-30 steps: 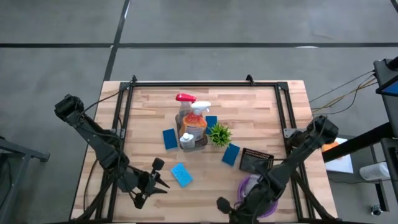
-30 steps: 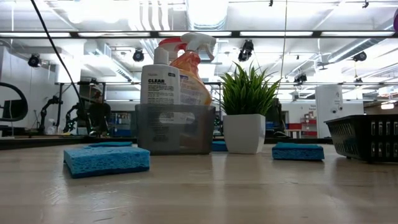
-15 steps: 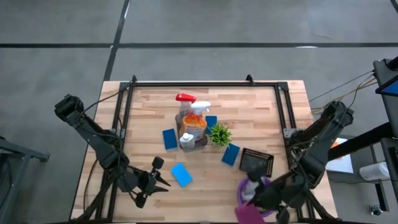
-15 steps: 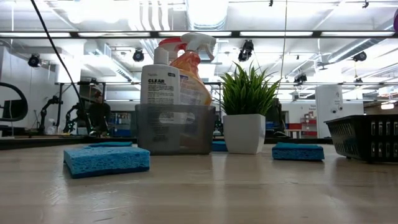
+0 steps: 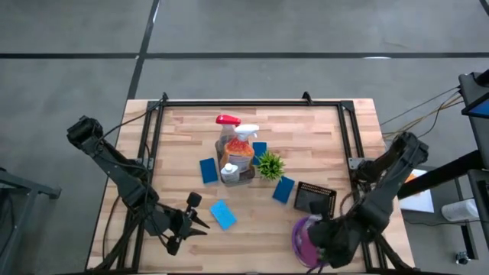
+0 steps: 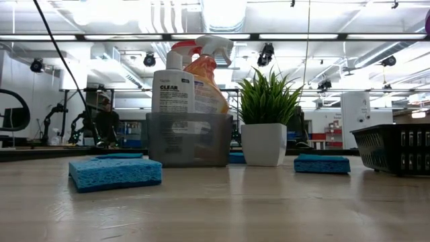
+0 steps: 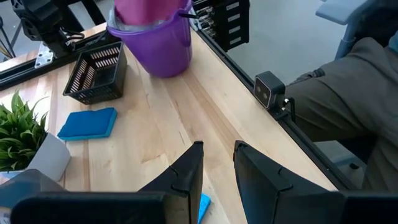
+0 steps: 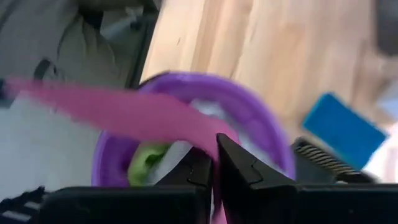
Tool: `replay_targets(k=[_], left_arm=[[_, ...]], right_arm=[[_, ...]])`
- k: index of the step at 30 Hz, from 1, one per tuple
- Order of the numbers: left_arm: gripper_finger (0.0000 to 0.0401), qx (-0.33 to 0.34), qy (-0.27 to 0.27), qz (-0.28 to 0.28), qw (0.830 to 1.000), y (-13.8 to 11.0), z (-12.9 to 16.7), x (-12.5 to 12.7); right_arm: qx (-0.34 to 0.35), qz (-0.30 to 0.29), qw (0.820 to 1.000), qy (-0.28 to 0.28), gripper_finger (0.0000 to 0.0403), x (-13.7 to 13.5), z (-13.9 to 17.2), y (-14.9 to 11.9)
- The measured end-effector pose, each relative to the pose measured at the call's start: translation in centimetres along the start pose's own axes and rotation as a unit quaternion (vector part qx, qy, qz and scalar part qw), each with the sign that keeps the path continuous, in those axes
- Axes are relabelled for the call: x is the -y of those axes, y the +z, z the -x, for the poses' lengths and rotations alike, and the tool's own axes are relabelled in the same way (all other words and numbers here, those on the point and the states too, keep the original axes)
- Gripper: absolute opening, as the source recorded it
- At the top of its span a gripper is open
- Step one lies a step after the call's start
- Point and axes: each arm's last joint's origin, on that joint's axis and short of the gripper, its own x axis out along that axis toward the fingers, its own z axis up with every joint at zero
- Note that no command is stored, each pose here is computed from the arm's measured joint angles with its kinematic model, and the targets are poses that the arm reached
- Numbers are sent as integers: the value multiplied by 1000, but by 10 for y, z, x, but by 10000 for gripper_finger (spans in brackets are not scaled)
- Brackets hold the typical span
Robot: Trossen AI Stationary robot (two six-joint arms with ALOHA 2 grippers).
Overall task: Pick & Place Kitchen Items
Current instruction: Put the purple towel into the purple bucket
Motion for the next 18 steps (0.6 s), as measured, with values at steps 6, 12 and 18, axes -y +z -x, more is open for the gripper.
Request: replay_targets(k=[6, 12, 18], left_arm=[[92, 0, 0, 9, 1000, 0, 0, 0], [92, 0, 1, 9, 1000, 0, 0, 0], [92, 0, 3, 10, 1000, 0, 0, -1]], right_arm=[[-86, -1, 996, 4, 18, -14, -45, -1], [-165, -7, 985, -46, 18, -17, -74, -9], [-199, -27, 976, -80, 23, -14, -77, -11]])
